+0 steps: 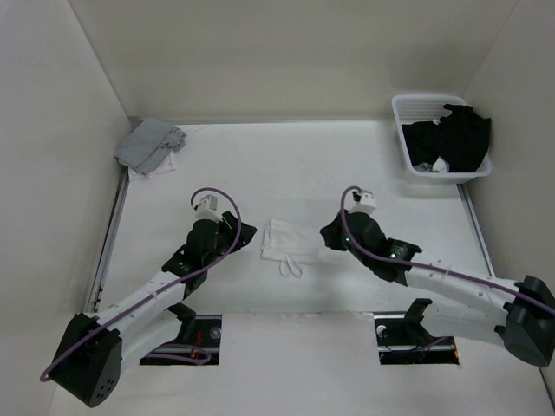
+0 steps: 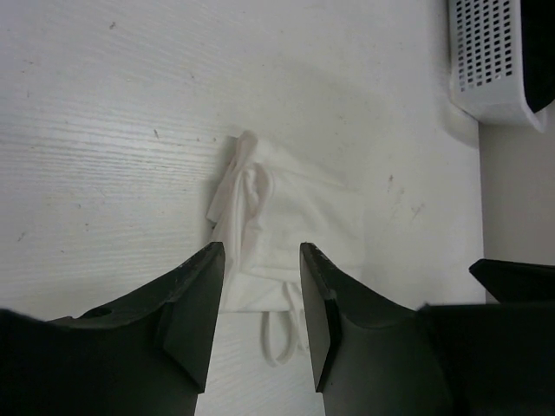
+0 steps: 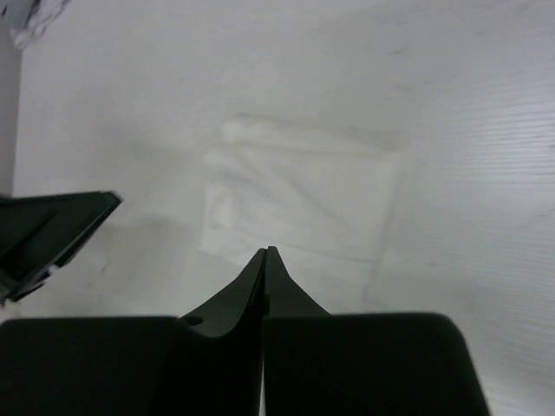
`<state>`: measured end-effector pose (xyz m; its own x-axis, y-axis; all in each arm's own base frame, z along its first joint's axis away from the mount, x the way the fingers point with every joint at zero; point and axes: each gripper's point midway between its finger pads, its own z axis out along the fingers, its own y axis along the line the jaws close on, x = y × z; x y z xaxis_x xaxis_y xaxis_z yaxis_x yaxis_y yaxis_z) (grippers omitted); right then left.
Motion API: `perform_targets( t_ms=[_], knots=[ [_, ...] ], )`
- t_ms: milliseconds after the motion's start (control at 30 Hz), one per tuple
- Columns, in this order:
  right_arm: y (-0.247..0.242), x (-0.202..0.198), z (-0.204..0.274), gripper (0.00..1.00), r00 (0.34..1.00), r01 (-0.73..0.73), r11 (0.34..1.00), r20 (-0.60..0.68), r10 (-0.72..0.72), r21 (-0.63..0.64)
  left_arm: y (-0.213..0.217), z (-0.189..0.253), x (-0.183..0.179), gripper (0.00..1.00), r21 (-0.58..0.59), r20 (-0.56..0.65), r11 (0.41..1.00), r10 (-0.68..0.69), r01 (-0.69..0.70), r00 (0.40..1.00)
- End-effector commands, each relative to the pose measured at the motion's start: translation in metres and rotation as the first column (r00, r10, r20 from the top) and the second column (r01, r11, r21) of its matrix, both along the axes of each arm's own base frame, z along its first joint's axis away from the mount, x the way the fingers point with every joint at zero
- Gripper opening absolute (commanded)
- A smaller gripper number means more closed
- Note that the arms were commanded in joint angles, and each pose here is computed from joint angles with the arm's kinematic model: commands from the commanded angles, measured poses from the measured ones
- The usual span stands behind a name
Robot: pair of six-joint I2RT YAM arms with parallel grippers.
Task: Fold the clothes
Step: Fold the tank top
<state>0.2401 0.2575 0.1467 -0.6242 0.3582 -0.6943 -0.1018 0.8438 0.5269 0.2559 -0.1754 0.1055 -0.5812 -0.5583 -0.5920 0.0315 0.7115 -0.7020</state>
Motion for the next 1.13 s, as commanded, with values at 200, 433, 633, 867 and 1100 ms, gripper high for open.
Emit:
perform_targets(
  t_ms=[200,433,633,867,1100],
  knots=[
    [-0.086,0.081,0.034,0.16,0.95,0.16,0.966,0.233,-0.206,0.204,0.039,-0.005,0.029,0.45,0.189,0.008,0.977,0.104,-0.103,0.995],
    [-0.124,0.133,0.036,0.64,0.914,0.267,0.94,0.252,-0.317,0.212,0.049,-0.012,0.032,0.48,0.214,-0.024,0.967,0.15,-0.142,0.988],
    [-0.124,0.131,-0.001,0.65,0.916,0.299,0.935,0.215,-0.337,0.193,0.054,-0.012,0.028,0.52,0.221,-0.017,0.964,0.159,-0.151,0.987],
    [-0.119,0.128,0.004,0.66,0.921,0.272,0.939,0.226,-0.317,0.209,0.044,-0.007,0.031,0.52,0.216,0.0,0.969,0.125,-0.122,0.992],
    [-0.118,0.129,0.002,0.66,0.924,0.27,0.941,0.218,-0.312,0.205,0.033,-0.015,0.028,0.52,0.231,-0.019,0.97,0.087,-0.081,0.996]
  ],
)
